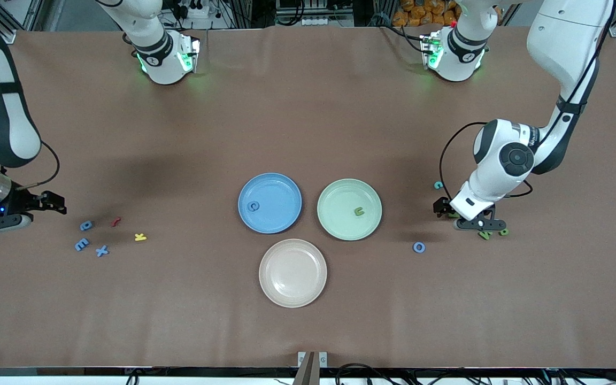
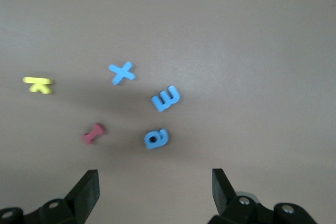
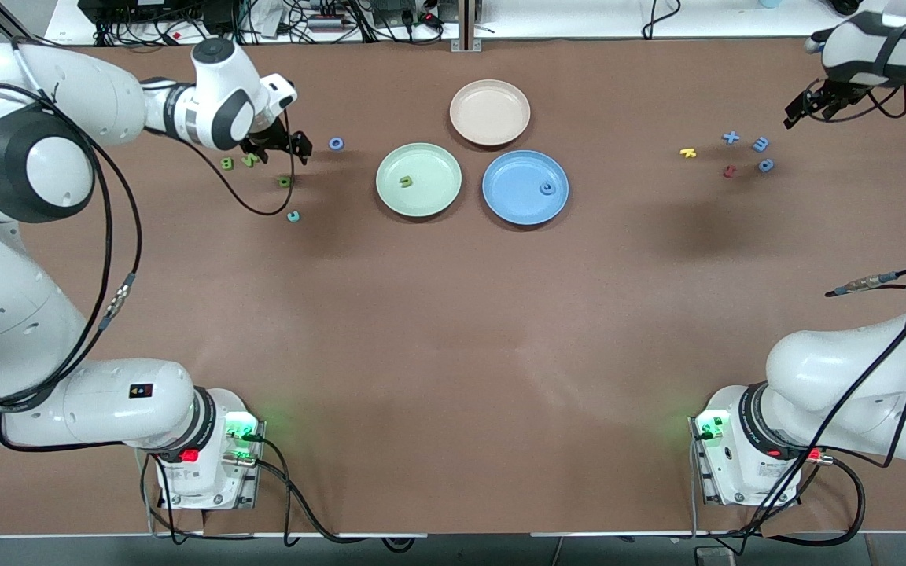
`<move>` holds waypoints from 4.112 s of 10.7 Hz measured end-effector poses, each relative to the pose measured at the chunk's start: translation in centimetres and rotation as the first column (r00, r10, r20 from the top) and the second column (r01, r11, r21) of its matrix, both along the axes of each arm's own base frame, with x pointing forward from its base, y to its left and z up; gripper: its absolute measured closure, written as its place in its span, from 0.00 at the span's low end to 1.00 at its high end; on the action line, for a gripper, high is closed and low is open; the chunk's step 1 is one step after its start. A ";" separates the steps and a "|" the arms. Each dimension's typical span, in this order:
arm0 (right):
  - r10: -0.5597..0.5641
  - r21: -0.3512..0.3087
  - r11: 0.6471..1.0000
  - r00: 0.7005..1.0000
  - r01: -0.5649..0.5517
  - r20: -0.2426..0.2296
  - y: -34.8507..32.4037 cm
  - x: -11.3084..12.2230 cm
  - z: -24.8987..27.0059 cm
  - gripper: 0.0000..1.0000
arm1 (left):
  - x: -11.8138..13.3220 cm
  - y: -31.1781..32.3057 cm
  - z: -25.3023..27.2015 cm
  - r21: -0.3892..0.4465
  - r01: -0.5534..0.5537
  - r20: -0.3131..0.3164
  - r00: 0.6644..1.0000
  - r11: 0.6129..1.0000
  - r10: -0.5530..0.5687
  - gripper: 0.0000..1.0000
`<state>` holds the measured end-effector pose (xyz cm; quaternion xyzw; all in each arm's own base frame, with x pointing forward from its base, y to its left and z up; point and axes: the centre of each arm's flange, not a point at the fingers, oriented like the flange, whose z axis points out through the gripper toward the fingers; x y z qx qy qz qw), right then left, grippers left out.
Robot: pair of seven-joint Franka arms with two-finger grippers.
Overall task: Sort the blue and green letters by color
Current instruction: 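Grasp the green P with the left gripper while the right gripper grasps the blue a, then drop the green P on the green plate while the right gripper drops a on blue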
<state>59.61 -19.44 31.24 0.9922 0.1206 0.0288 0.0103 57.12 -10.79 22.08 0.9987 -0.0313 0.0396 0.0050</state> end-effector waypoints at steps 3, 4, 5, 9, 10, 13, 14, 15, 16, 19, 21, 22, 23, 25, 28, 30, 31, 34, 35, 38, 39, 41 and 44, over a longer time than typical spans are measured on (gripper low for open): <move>0.017 0.010 1.000 0.999 -0.018 0.030 -0.8 -0.1 -7.0 0.12 | -0.9 1.9 -1.3 -0.007 0.008 0.010 1.000 1.000 -0.008 0.00; 0.028 0.020 0.999 0.999 -0.028 0.019 -0.4 -0.2 -8.9 0.13 | -1.2 2.1 -1.8 -0.013 0.006 0.018 1.000 1.000 -0.006 0.00; 0.034 0.026 0.999 0.999 -0.034 0.016 0.1 -0.2 -10.2 0.16 | -1.5 2.1 -2.3 -0.019 0.007 0.024 1.000 1.000 -0.006 0.00; 0.029 0.028 0.999 1.000 -0.029 0.011 -0.2 -0.5 -12.6 0.22 | -2.3 1.8 -4.0 -0.030 0.024 0.037 0.999 0.999 -0.023 0.00; 0.023 0.026 0.999 1.000 -0.024 0.008 -0.5 -0.7 -13.1 0.23 | -2.4 1.9 -4.2 -0.029 0.030 0.042 0.999 0.999 -0.029 0.00; 0.020 0.027 0.999 1.000 -0.020 0.006 -0.7 -0.9 -14.2 0.33 | -2.6 2.6 -4.9 -0.030 0.032 0.049 0.998 0.999 -0.030 0.00; 0.019 0.023 1.000 1.000 -0.019 0.012 -0.8 -0.8 -14.1 0.42 | -2.7 2.6 -4.9 -0.031 0.032 0.052 0.998 0.999 -0.030 0.05; 0.017 0.020 1.000 1.000 -0.017 0.015 -1.0 -0.7 -13.9 0.57 | -2.8 2.6 -5.0 -0.032 0.032 0.052 0.998 0.999 -0.030 0.06; 0.017 0.020 1.000 1.000 -0.017 0.014 -1.0 -0.6 -13.8 0.64 | -2.9 2.6 -5.1 -0.032 0.032 0.051 0.998 0.999 -0.031 0.19; -0.031 0.028 0.999 0.999 0.032 -0.045 1.9 0.2 -11.9 0.64 | -2.7 2.5 -4.5 -0.020 0.057 0.068 0.996 0.998 -0.055 0.59; -0.109 0.019 0.994 0.990 0.111 -0.095 6.0 1.0 -8.2 0.64 | -2.8 2.5 -4.5 -0.015 0.068 0.071 0.995 0.998 -0.067 0.64; -0.167 0.013 0.985 0.980 0.169 -0.105 8.7 1.4 -6.9 0.64 | -2.8 2.5 -4.5 -0.015 0.070 0.072 0.995 0.997 -0.069 0.64; -0.230 0.006 0.973 0.967 0.232 -0.111 12.3 1.8 -6.4 0.64 | -2.8 2.5 -4.5 -0.014 0.071 0.072 0.995 0.997 -0.070 0.64; -0.352 -0.011 0.936 0.928 0.353 -0.120 21.5 1.9 -6.8 0.64 | -2.4 2.1 -3.7 -0.015 0.054 0.078 0.996 0.998 -0.052 0.64; -0.473 -0.026 0.880 0.874 0.473 -0.106 35.0 0.2 -6.7 0.64 | -1.1 -3.7 0.8 0.007 -0.059 0.056 0.997 0.998 0.058 0.64; -0.537 -0.024 0.843 0.837 0.537 -0.103 41.6 -1.6 -6.6 0.64 | -1.4 -10.6 3.4 -0.024 -0.130 0.045 0.990 0.991 0.131 0.64; -0.574 -0.018 0.817 0.811 0.576 -0.112 44.2 -2.4 -6.9 0.64 | -1.8 -13.7 4.3 -0.043 -0.160 0.020 0.987 0.986 0.161 0.64; -0.656 -0.011 0.752 0.745 0.660 -0.121 51.2 -4.1 -8.0 0.64 | -2.5 -20.5 5.6 -0.081 -0.272 -0.013 0.962 0.959 0.272 0.64; -0.676 -0.012 0.734 0.727 0.680 -0.122 53.1 -4.6 -8.4 0.64 | -2.5 -22.2 5.3 -0.091 -0.306 -0.021 0.952 0.948 0.306 0.64; -0.697 -0.018 0.714 0.707 0.700 -0.123 55.2 -5.2 -9.4 0.49 | -1.2 -24.5 3.2 -0.109 -0.398 -0.049 0.917 0.911 0.395 0.61; -0.704 -0.015 0.707 0.700 0.708 -0.119 54.6 -4.7 -9.3 0.36 | -0.8 -24.8 2.7 -0.113 -0.408 -0.058 0.913 0.906 0.404 0.48; -0.727 0.011 0.680 0.677 0.733 -0.120 52.8 -2.9 -8.0 0.07 | -0.4 -24.5 2.5 -0.115 -0.421 -0.059 0.907 0.900 0.417 0.21; -0.701 0.013 0.703 0.697 0.711 -0.150 43.7 1.4 -3.3 0.00 | 1.7 -20.9 3.0 -0.081 -0.488 -0.071 0.872 0.869 0.484 0.00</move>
